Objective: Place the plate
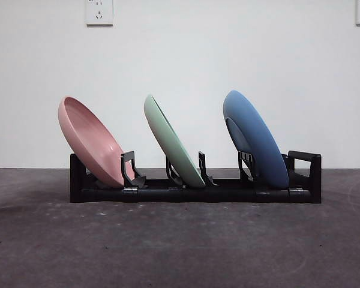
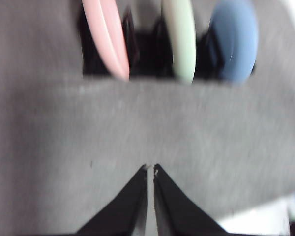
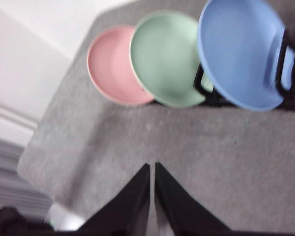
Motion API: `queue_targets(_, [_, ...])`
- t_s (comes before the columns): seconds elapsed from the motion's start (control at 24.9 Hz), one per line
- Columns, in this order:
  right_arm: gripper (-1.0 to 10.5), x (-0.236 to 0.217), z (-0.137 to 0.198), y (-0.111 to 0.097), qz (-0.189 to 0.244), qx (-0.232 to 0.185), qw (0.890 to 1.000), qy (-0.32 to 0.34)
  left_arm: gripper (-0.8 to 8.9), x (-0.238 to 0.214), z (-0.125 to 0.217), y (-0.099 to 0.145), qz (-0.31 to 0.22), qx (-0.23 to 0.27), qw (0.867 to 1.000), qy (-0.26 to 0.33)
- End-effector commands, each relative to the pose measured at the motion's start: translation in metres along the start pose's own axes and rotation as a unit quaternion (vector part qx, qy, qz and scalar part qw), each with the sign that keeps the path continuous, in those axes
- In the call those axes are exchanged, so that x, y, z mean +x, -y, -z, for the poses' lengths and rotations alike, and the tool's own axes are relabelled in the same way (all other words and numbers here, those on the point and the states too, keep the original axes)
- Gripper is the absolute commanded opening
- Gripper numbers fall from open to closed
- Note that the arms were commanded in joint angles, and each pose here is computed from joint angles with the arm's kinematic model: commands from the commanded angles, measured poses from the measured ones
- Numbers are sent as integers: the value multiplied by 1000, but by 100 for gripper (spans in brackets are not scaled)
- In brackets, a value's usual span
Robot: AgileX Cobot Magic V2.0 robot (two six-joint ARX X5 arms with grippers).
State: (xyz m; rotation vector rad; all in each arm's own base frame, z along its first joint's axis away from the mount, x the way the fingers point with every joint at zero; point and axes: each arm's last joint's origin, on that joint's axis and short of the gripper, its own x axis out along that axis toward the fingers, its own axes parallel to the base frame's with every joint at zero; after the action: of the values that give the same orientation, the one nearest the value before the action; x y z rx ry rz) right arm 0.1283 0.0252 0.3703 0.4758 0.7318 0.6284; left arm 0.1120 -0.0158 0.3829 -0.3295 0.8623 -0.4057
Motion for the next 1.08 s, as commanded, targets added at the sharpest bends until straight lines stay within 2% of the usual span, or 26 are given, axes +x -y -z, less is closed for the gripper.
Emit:
queue_targets(0.04, [14,8,-9,0,12,-24,999,-30,18,5,-9,1,4,32,999,-25])
queue_targets(0.28, [17,31,-19,8,82,-40,989,-113,46,26,-17,-4,6,36,994,-103])
queue_targets(0.4, [35,42,-21,11,119,-54,981,-144,168,34,-21,-7,7,43,992,-118])
queue_targets(0.48, [156,47,-21,13,141,-61,976,-156,281,38,-23,-8,7,44,992,-120])
queue_targets(0.52, [255,50,-21,13,150,-64,973,-161,344,39,-24,-8,7,45,992,-119])
queue_targets(0.56, [313,52,-21,13,155,-66,972,-164,376,39,-25,-9,7,48,992,-118])
queue_targets(0.64, [387,55,-20,12,158,-70,970,-172,388,40,-26,-9,9,57,992,-111])
queue_targets(0.8, [384,59,-20,7,148,-76,971,-170,384,40,-27,-8,9,58,992,-108])
queue_targets(0.88, [359,65,-26,6,147,-60,973,-165,384,40,-27,-8,9,58,992,-108])
queue_targets(0.96, [356,78,-35,8,147,-54,972,-178,384,40,-27,-8,9,59,992,-108])
queue_targets(1.08, [356,108,-57,15,118,-51,972,-198,384,40,-27,-8,9,60,993,-105])
